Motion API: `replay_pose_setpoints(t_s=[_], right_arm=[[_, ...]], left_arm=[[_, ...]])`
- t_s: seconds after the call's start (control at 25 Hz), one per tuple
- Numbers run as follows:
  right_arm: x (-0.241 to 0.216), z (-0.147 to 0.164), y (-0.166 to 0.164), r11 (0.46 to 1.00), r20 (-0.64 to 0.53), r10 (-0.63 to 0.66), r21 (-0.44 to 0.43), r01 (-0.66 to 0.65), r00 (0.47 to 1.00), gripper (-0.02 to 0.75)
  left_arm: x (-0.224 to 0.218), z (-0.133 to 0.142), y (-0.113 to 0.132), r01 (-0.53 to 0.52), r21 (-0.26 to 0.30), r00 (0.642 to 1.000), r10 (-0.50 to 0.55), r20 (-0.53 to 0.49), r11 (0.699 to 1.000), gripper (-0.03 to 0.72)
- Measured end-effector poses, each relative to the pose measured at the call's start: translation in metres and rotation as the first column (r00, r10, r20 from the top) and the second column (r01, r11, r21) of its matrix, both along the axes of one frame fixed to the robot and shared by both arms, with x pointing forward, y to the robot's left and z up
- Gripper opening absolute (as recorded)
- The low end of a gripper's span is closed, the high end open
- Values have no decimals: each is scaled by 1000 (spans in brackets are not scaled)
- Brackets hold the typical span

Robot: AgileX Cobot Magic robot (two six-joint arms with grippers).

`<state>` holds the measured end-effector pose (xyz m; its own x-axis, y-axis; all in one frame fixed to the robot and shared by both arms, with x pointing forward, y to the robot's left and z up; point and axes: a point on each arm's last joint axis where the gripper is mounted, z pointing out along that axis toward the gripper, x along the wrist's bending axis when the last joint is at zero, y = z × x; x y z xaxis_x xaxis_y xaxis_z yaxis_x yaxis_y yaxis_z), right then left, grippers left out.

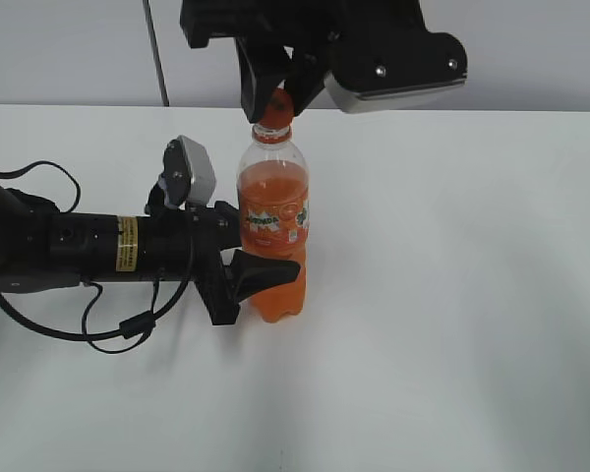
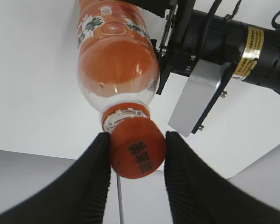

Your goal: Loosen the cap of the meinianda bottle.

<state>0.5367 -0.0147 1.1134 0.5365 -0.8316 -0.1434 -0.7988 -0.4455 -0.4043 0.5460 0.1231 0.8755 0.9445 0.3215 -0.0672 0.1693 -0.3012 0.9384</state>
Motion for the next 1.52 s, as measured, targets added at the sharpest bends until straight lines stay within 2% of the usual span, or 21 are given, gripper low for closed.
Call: replay_pose_setpoints(t_s=[0.48, 0.56, 0.68, 0.84, 0.96, 1.12, 1.16, 1.32, 1.52], right_arm=[[-6, 20, -10, 1000, 80, 7, -15, -6, 997, 266], [-7, 26, -14, 999, 95, -47, -6, 48, 994, 266], [-6, 36, -24, 979, 119, -204, 19, 203, 972, 266], [6, 41, -42, 904, 128, -428, 64, 423, 895, 265], [18, 42, -59, 746, 53, -661, 146, 649, 748, 262], [37, 42, -88, 535, -45, -832, 202, 820, 554, 262], [42, 42, -96, 468, -76, -867, 214, 858, 492, 262], [58, 39, -125, 124, -254, -950, 233, 965, 183, 262], [76, 26, -148, -275, -422, -889, 182, 944, -178, 262]], left_arm=[[0, 0, 0, -1, 0, 1000, 1, 0, 1000, 393], [0, 0, 0, -1, 0, 1000, 1, 0, 1000, 393], [0, 0, 0, -2, -1, 1000, 2, -1, 1000, 393], [0, 0, 0, -2, -1, 1000, 2, -1, 1000, 393], [0, 0, 0, -2, -1, 1000, 2, -1, 1000, 393], [0, 0, 0, -2, -1, 1000, 2, -1, 1000, 393], [0, 0, 0, -2, -1, 1000, 2, -1, 1000, 393], [0, 0, 0, -2, -1, 1000, 2, -1, 1000, 393], [0, 0, 0, -2, -2, 1000, 2, 0, 1000, 393]])
